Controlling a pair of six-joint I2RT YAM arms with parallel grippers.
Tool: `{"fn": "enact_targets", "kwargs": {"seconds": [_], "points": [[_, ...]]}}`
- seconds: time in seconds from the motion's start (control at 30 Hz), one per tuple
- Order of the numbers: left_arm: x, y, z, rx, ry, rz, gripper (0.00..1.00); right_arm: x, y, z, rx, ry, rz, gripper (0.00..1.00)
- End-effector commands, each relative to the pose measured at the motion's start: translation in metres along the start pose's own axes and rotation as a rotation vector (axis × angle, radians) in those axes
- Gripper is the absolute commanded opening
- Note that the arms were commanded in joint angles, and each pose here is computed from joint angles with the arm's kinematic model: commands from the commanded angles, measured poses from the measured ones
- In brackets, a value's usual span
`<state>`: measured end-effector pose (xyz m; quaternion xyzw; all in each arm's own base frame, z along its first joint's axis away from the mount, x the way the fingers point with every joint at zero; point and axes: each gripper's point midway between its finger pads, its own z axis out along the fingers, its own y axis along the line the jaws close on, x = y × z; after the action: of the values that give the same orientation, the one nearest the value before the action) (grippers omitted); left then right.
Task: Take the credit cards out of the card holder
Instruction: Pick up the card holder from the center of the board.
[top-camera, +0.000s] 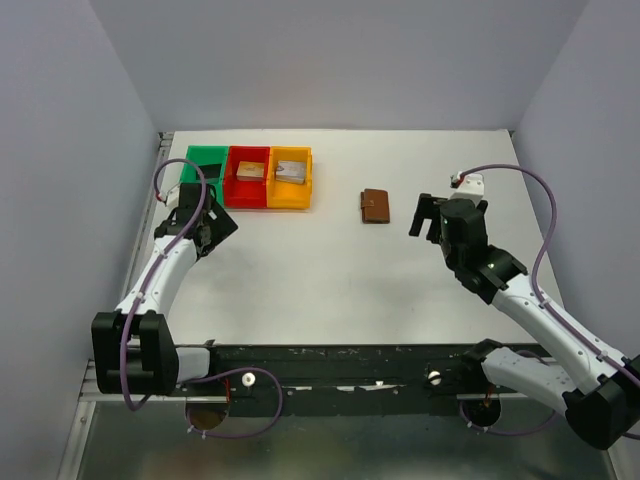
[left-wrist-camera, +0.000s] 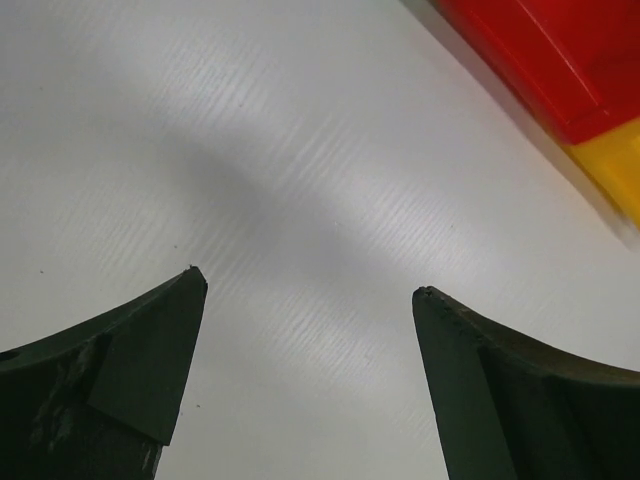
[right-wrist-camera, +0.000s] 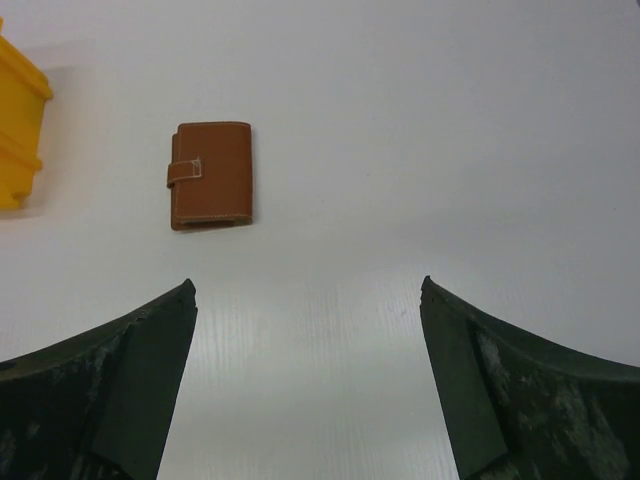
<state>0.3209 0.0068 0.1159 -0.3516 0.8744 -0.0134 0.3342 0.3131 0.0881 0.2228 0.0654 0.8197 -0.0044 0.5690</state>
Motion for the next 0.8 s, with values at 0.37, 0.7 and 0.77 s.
{"fn": "enact_targets", "kwargs": {"seconds": [0.37, 0.7, 0.77], "points": [[0.037, -0.035, -0.037, 0.292, 0.011, 0.128, 0.99, 0.028, 0.023, -0.003, -0.132, 0.126, -0.035, 1.0], [0.044, -0.062, -0.068, 0.47, -0.017, 0.186, 0.99, 0.034, 0.038, 0.024, -0.082, 0.201, -0.028, 1.0], [0.049, -0.068, -0.075, 0.533, -0.013, 0.183, 0.99, 0.039, 0.046, 0.033, -0.082, 0.253, -0.045, 1.0]]}}
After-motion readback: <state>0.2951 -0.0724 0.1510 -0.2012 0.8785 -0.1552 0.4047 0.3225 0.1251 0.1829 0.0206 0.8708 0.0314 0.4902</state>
